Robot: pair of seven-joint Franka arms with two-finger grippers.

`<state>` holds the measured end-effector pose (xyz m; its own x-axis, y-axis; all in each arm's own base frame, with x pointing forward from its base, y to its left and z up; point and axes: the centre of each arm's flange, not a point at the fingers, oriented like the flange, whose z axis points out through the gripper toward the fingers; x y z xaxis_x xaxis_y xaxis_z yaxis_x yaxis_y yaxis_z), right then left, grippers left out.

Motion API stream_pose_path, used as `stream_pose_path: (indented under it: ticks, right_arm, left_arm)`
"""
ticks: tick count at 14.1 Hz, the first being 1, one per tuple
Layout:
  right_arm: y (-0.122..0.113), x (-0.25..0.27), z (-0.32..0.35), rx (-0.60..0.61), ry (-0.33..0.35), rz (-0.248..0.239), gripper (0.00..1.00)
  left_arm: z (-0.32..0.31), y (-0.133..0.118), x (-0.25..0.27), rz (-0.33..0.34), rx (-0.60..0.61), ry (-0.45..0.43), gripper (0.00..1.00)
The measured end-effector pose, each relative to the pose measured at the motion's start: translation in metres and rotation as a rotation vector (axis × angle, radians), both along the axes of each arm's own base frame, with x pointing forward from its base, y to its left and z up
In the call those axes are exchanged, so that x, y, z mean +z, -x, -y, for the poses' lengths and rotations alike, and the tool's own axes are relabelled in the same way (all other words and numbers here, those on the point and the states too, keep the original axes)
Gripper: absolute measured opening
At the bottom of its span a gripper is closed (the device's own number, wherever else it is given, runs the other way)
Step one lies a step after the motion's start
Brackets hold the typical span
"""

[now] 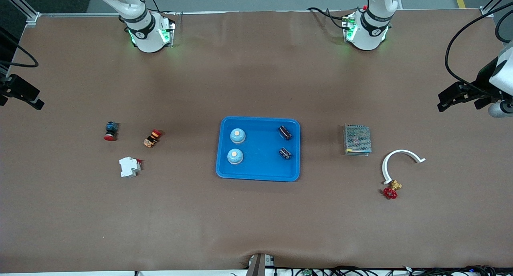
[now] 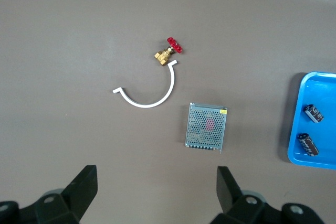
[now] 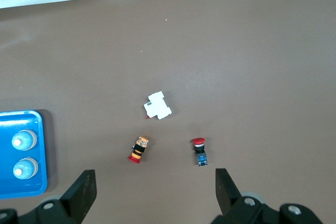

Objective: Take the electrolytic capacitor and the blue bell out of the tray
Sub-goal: 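Move the left gripper and the right gripper toward the blue tray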

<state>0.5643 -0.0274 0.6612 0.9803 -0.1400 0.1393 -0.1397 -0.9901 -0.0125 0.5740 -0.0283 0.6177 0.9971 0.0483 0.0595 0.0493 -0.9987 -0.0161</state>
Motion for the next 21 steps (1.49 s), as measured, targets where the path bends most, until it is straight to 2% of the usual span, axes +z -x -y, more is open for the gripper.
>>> stream_pose_path:
  ticks: [4, 7, 11, 13, 14, 16, 19, 21]
  right_arm:
    - [0.0, 0.0, 0.0, 0.0, 0.0, 0.0, 1.0]
    - [-0.003, -0.006, 0.002, -0.004, 0.0, -0.011, 1.0]
    - [-0.024, -0.043, 0.014, -0.024, 0.0, -0.055, 1.0]
    - [-0.041, -0.07, 0.016, -0.024, 0.001, -0.053, 1.0]
    - [-0.049, -0.086, 0.016, -0.024, 0.002, -0.054, 1.0]
    - [-0.062, -0.121, 0.015, -0.024, -0.001, -0.086, 1.0]
    - [-0.078, -0.166, -0.006, -0.075, -0.029, -0.131, 1.0]
    - [-0.085, -0.192, -0.042, -0.113, -0.053, -0.151, 1.0]
  left_arm:
    - [0.0, -0.001, -0.001, -0.003, 0.0, 0.0, 1.0]
    - [0.002, -0.007, -0.017, -0.033, -0.005, 0.001, 1.0]
    - [0.018, -0.034, -0.09, -0.155, -0.017, 0.005, 1.0]
    - [0.039, -0.047, -0.131, -0.205, -0.031, 0.013, 1.0]
    - [0.055, -0.05, -0.145, -0.217, -0.01, 0.011, 1.0]
    - [0.09, -0.051, -0.159, -0.224, 0.071, 0.0, 1.0]
    - [0.135, -0.047, -0.167, -0.209, 0.198, -0.012, 1.0]
    - [0.162, -0.049, -0.181, -0.186, 0.285, -0.009, 1.0]
